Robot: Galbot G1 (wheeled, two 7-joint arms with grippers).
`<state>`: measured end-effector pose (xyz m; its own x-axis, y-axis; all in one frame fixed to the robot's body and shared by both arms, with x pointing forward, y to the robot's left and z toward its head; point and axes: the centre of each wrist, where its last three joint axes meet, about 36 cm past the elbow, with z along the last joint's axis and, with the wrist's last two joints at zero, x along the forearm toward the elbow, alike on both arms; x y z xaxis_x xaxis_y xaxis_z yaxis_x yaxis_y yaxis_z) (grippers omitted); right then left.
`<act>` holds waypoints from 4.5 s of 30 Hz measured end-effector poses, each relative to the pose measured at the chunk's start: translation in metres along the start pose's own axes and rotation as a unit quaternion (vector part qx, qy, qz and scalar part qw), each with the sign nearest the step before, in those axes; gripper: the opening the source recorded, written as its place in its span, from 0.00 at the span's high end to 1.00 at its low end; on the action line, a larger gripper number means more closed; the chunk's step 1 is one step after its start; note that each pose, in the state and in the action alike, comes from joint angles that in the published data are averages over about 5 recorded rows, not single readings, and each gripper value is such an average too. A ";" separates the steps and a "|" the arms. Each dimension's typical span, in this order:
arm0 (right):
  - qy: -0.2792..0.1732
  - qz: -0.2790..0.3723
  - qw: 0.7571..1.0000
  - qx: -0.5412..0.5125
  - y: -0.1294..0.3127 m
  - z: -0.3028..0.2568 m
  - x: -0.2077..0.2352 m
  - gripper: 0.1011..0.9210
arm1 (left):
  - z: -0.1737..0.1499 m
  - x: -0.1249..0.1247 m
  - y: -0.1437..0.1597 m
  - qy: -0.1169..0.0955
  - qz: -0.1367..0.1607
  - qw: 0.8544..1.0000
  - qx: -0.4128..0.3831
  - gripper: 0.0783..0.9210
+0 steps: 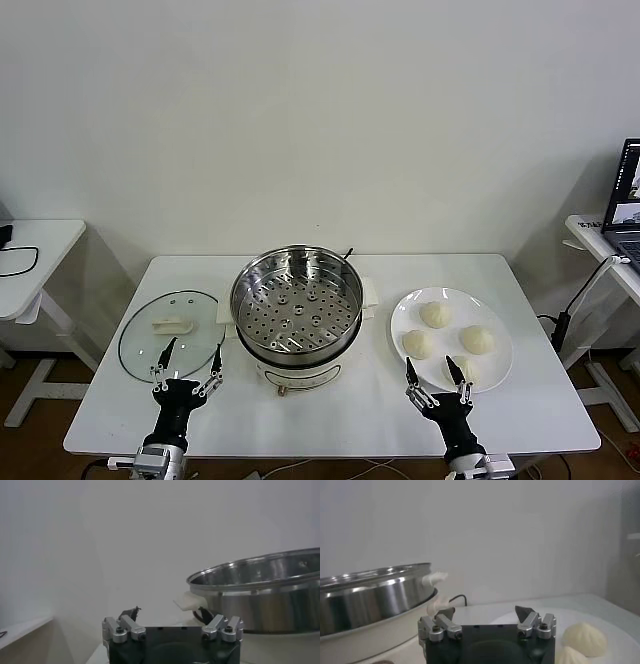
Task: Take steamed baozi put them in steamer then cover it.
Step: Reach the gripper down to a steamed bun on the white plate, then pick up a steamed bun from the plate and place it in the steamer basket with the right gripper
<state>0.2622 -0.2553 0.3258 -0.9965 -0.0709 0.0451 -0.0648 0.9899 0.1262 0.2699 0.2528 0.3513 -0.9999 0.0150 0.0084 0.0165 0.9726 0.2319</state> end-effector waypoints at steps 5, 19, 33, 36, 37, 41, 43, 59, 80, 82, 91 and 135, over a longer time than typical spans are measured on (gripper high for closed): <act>-0.005 0.006 1.000 0.004 -0.003 -0.002 -0.003 0.12 | 0.000 0.000 -0.001 -0.002 0.001 1.000 0.001 0.12; -0.004 0.053 0.998 0.022 -0.032 -0.018 -0.068 0.12 | -0.011 0.004 -0.008 -0.017 0.008 1.000 0.009 0.12; 0.019 0.039 0.997 0.068 -0.085 -0.056 -0.228 0.12 | -0.021 0.006 -0.010 -0.031 0.009 0.999 0.012 0.12; 0.036 -0.002 0.995 0.096 -0.102 -0.068 -0.254 0.12 | -0.022 0.005 -0.010 -0.032 0.009 0.999 0.012 0.12; 0.042 -0.020 0.993 0.108 -0.109 -0.072 -0.262 0.12 | -0.022 0.005 -0.010 -0.033 0.009 0.999 0.012 0.12; 0.069 -0.107 0.978 0.163 -0.138 -0.095 -0.289 0.12 | -0.023 0.005 -0.010 -0.034 0.009 0.999 0.012 0.12; 0.085 -0.157 0.964 0.195 -0.152 -0.109 -0.302 0.12 | -0.023 0.004 -0.010 -0.034 0.009 0.999 0.013 0.12; 0.284 -0.466 0.727 0.416 -0.202 -0.224 -0.387 0.12 | -0.023 0.005 -0.013 -0.032 0.009 0.999 0.017 0.12; 0.403 -0.494 0.562 0.527 -0.152 -0.208 -0.435 0.12 | -0.022 0.008 -0.012 -0.031 0.002 0.999 0.019 0.12; 0.404 -0.492 0.557 0.534 -0.147 -0.204 -0.437 0.12 | -0.022 0.008 -0.012 -0.031 0.001 0.999 0.019 0.12; 0.410 -0.490 0.537 0.551 -0.134 -0.187 -0.441 0.12 | -0.020 0.008 -0.013 -0.030 0.002 0.999 0.020 0.12; 0.142 -0.571 0.349 0.730 0.033 -0.354 -0.453 0.27 | -0.023 0.007 -0.015 -0.040 0.003 0.999 0.022 0.12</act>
<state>0.7301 -0.2338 0.6601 -0.2448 -0.3258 0.9132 -0.5751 -0.7095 -0.4073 0.2626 0.2329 0.3699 -0.9969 0.0380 -0.0686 0.0243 0.9815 0.1897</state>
